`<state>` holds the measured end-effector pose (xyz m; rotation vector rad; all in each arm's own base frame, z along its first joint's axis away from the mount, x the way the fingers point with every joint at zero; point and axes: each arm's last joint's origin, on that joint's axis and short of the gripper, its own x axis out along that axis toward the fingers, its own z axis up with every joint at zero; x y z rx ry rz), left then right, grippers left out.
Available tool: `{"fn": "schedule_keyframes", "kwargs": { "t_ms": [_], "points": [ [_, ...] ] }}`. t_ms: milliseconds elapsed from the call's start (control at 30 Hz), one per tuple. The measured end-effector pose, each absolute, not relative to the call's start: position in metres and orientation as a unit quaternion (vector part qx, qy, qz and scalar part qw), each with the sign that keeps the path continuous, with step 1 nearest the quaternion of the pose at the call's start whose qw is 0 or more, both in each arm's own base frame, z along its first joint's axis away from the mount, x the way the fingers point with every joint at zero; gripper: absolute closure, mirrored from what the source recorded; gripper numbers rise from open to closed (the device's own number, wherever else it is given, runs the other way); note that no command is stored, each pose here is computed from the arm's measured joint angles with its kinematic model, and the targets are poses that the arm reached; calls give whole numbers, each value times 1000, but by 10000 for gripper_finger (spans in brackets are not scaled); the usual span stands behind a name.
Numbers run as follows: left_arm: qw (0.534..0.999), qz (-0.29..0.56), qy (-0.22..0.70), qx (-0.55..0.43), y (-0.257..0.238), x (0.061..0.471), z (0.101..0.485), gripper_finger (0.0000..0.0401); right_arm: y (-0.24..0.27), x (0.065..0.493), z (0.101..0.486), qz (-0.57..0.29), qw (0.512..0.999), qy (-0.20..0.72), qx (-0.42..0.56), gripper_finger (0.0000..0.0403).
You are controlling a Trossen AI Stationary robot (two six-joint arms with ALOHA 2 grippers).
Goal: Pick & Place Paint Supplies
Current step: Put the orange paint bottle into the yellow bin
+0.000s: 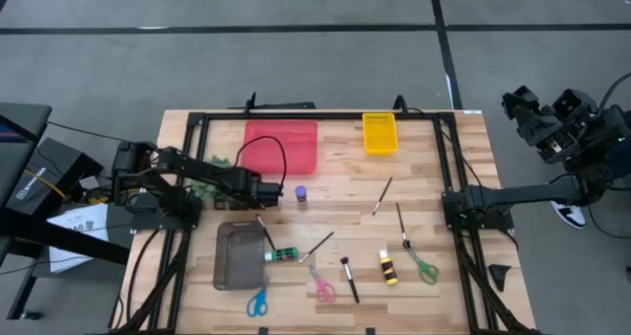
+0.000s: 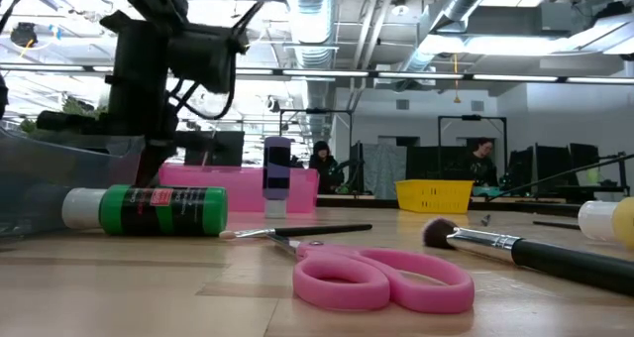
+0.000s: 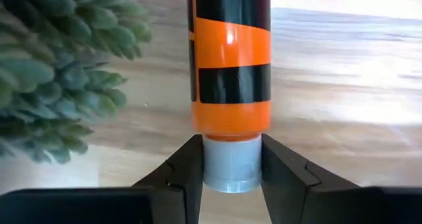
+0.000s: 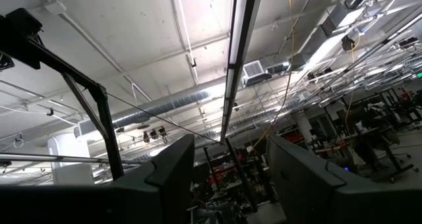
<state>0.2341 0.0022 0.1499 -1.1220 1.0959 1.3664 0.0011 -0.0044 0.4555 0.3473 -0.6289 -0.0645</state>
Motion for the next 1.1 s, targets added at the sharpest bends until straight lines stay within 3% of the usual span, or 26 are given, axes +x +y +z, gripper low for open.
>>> {"fn": "schedule_keyframes", "kwargs": {
  "t_ms": [267,467,567,900,1100],
  "points": [
    [569,502,408,-507,-9,224,190,290,-4,1,455,-35,938,-306,161,217],
    [644,429,372,-512,-13,214,220,290,-4,1,455,-41,941,-303,146,217],
    [709,351,345,-505,-15,216,238,290,-5,4,454,-44,944,-295,143,217],
    [868,102,171,-454,-17,235,295,290,-5,59,441,-58,976,-160,133,217],
    [897,34,81,-433,-11,245,315,290,-3,89,449,-22,989,-88,115,217]
  ]
}}
